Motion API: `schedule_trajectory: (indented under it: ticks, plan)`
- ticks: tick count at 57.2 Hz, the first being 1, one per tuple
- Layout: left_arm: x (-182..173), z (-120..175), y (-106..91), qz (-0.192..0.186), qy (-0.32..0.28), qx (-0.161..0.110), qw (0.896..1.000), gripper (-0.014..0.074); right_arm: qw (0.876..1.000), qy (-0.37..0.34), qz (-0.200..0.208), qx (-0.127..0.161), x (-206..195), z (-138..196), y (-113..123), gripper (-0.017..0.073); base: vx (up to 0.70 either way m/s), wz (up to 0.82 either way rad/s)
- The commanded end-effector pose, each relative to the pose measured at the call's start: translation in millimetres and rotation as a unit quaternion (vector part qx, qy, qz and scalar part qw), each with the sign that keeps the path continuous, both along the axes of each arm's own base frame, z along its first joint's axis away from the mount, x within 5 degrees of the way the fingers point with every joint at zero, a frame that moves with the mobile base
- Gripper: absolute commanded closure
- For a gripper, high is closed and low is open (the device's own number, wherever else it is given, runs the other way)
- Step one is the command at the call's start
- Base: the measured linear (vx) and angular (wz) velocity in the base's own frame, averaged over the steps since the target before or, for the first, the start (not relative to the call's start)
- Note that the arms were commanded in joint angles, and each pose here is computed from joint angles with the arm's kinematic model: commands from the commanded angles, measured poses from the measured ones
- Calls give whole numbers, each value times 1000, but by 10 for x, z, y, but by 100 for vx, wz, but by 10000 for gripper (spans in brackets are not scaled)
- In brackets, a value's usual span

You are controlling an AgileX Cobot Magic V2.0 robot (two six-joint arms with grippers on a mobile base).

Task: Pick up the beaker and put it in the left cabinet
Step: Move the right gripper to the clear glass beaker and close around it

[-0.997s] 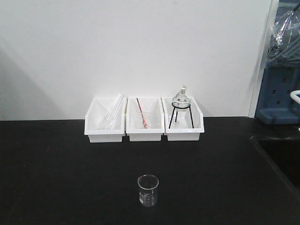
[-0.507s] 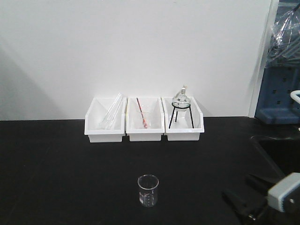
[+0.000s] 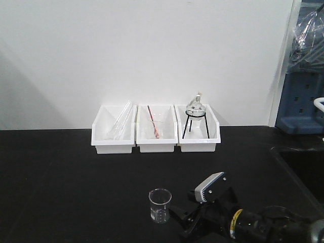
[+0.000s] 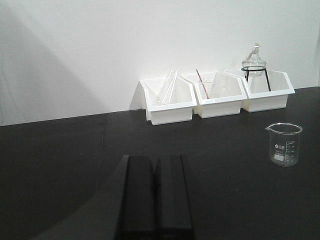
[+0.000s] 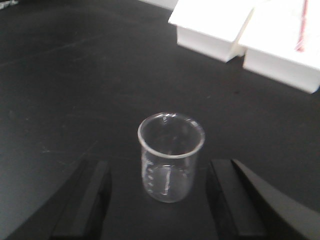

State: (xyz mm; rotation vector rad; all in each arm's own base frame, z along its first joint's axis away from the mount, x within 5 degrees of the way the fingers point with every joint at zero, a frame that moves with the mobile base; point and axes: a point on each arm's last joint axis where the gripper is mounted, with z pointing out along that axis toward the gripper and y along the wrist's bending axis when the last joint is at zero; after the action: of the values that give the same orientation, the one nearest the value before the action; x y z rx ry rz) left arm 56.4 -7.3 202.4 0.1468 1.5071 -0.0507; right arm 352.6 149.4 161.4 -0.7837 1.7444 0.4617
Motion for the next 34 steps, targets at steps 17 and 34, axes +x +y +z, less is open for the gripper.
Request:
schedule_trajectory:
  ticks: [17,34]
  plan:
    - [-16,32,4,0,-43,-11,999,592,999,-28,-4,46,376,-87,282,-12,0,0]
    - [-16,32,4,0,-43,-11,999,592,997,-37,-7,67,671,-143,387,-13,0,0]
